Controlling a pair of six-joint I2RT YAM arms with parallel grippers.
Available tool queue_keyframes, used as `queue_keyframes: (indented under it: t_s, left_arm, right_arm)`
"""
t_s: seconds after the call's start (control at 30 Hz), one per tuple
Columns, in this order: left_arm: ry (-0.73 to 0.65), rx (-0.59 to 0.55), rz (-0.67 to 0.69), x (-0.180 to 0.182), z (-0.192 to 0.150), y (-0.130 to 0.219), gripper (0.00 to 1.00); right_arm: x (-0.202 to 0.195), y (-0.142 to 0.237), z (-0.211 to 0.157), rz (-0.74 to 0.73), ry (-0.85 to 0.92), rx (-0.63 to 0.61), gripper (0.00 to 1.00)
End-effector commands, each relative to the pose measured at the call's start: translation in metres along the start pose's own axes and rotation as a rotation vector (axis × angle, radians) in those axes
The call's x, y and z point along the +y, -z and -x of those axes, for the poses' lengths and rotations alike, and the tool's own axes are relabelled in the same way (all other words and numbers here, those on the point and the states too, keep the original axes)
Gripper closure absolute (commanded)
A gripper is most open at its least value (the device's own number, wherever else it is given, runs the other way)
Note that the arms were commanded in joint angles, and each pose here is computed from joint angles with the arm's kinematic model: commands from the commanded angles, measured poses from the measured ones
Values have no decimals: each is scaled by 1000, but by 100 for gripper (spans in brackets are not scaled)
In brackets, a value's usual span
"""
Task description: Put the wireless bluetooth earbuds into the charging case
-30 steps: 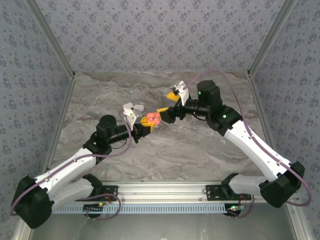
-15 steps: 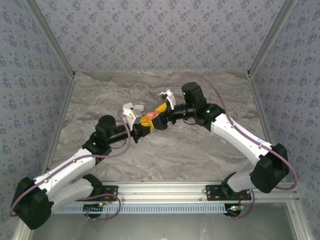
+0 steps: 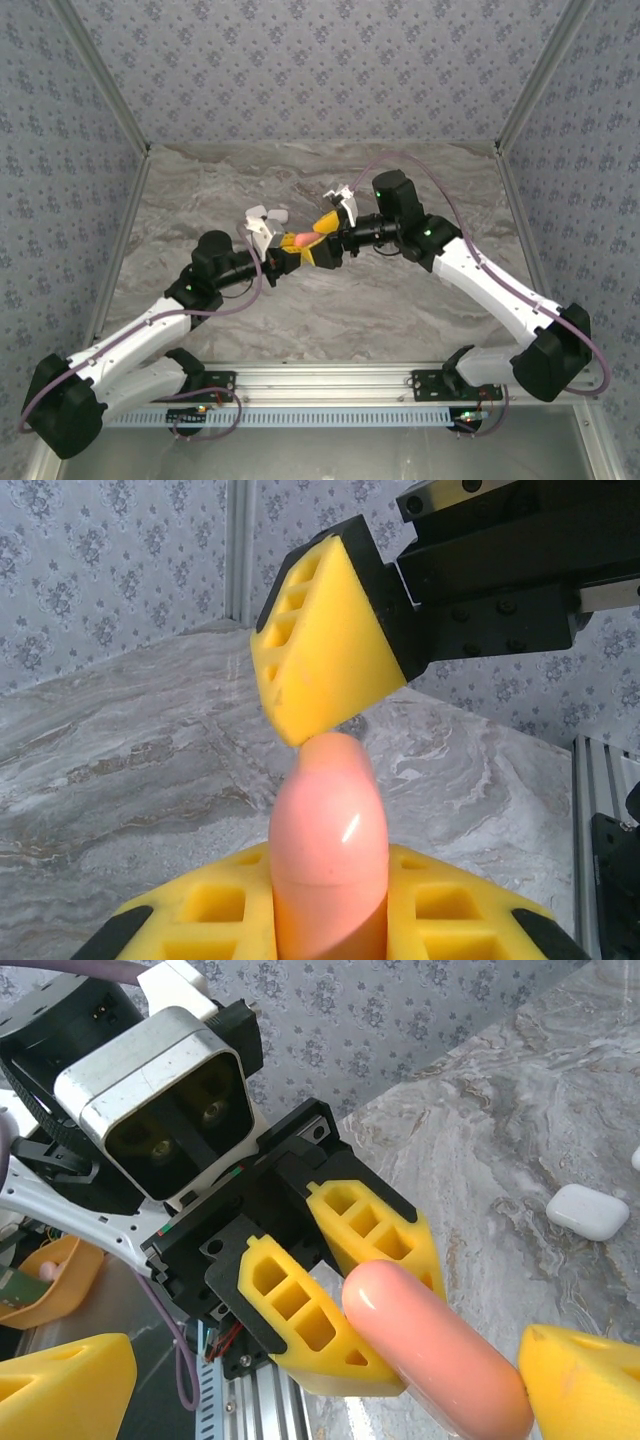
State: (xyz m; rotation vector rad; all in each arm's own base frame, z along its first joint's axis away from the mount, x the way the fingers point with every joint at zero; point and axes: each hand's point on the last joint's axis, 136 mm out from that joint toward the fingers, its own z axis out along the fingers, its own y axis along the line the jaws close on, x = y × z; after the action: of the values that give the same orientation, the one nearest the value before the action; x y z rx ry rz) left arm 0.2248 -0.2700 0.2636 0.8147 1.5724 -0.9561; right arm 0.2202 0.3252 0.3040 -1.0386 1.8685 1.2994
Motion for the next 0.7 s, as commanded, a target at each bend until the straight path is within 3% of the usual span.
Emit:
queue_keyframes:
  t_s: [0.0,0.17,0.33,0.47,0.67]
  left_arm:
    - [-41,-46,11,-1,18,3,100]
    - [-15,-19,26,1,11,4,100]
    - [107,72,126,21,-26,4,100]
    - [248,192,239,42,-67,6,100]
    - [453,344,296,57,-124,-6,100]
  right_arm:
    - [-6,3,-12,-58,-10,35,0]
    - [-56,36,-2,-407,-6,-21,0]
    - [-95,83,0,-702,-14,-140,0]
    - [-118,111,-11,-811,-98,-249,0]
    - [-141,118,-37,-844,-221,-256,0]
